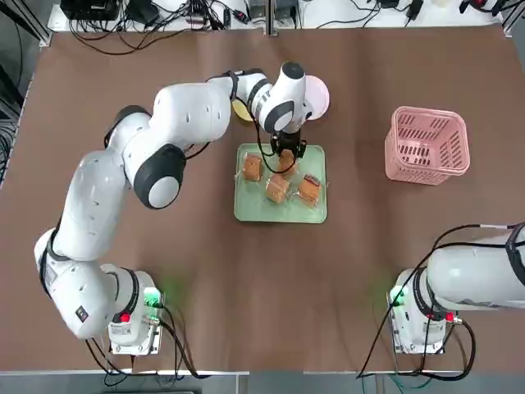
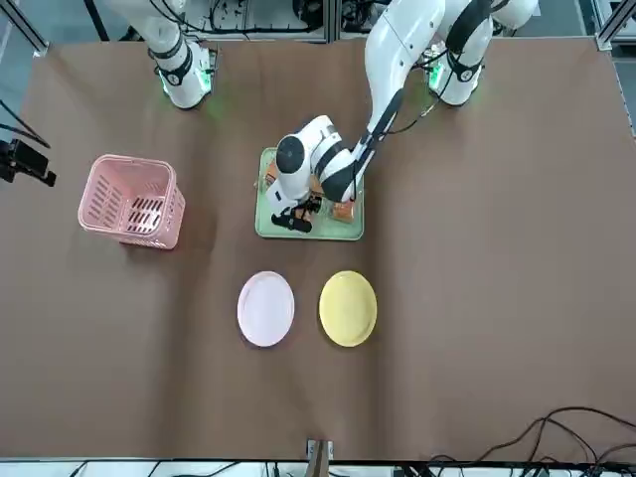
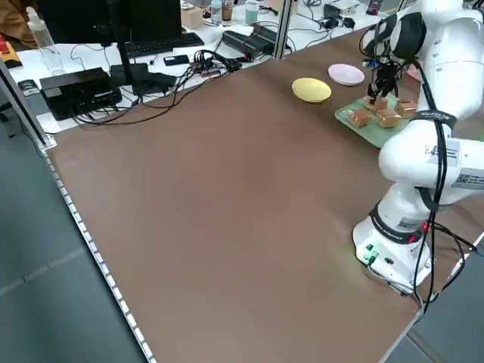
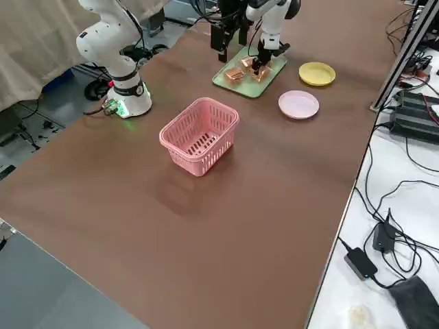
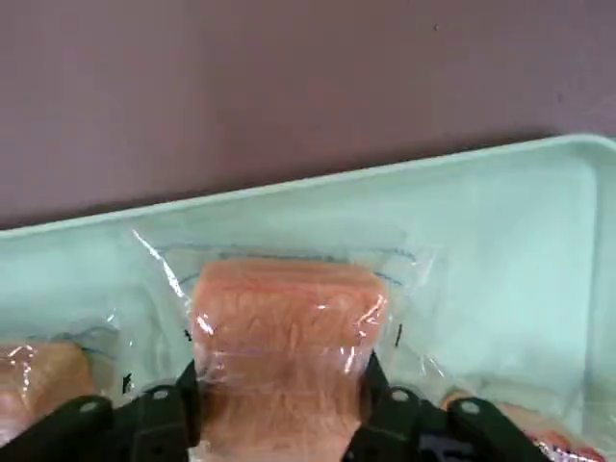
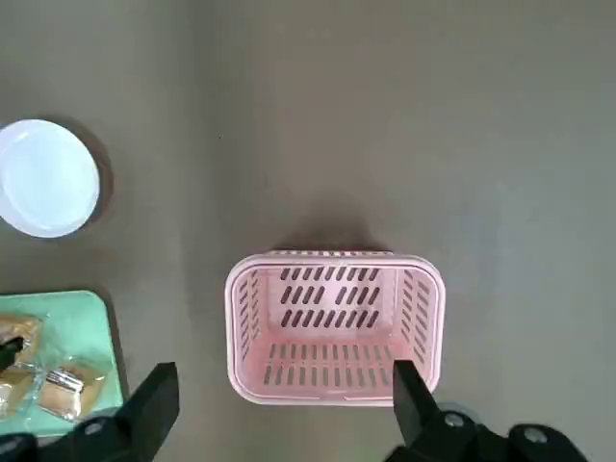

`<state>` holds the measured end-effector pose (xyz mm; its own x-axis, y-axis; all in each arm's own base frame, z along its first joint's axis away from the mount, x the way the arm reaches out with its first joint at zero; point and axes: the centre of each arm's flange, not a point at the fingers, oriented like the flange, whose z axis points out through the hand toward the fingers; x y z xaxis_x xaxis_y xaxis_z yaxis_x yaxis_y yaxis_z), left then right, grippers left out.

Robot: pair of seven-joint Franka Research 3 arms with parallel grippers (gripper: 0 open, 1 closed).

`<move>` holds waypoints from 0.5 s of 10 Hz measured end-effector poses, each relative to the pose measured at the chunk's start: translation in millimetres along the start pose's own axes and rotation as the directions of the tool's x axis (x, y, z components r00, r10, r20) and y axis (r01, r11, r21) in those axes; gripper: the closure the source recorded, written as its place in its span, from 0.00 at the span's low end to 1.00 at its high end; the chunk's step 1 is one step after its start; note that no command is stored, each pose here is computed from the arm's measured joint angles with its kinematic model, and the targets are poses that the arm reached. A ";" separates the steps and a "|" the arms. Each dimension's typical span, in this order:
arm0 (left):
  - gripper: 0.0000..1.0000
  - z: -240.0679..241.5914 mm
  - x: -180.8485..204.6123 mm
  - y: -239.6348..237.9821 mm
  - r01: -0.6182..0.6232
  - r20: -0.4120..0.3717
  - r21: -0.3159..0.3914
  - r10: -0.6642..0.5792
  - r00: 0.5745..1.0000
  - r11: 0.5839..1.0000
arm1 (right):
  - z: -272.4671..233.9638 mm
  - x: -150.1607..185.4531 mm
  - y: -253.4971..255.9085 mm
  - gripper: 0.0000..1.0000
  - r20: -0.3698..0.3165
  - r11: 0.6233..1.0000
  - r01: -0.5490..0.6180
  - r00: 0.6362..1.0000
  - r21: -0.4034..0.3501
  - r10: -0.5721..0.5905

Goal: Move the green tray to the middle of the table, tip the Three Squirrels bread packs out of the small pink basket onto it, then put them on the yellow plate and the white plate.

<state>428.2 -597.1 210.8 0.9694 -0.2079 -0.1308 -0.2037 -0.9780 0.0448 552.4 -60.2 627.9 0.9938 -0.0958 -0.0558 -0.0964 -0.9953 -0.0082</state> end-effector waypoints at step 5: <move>0.46 -54.6 35.7 -4.3 0.082 -0.094 -0.090 -0.091 0.991 0.993 | 6.7 -1.7 7.2 0.02 0.052 1.000 -0.014 0.999 -0.010 0.015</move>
<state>471.2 -599.3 260.0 0.9925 -0.1157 -0.0407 -0.1099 -0.9863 0.1230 549.6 -67.2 621.3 0.9882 -0.1097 -0.1073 -0.1100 -0.9939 0.0030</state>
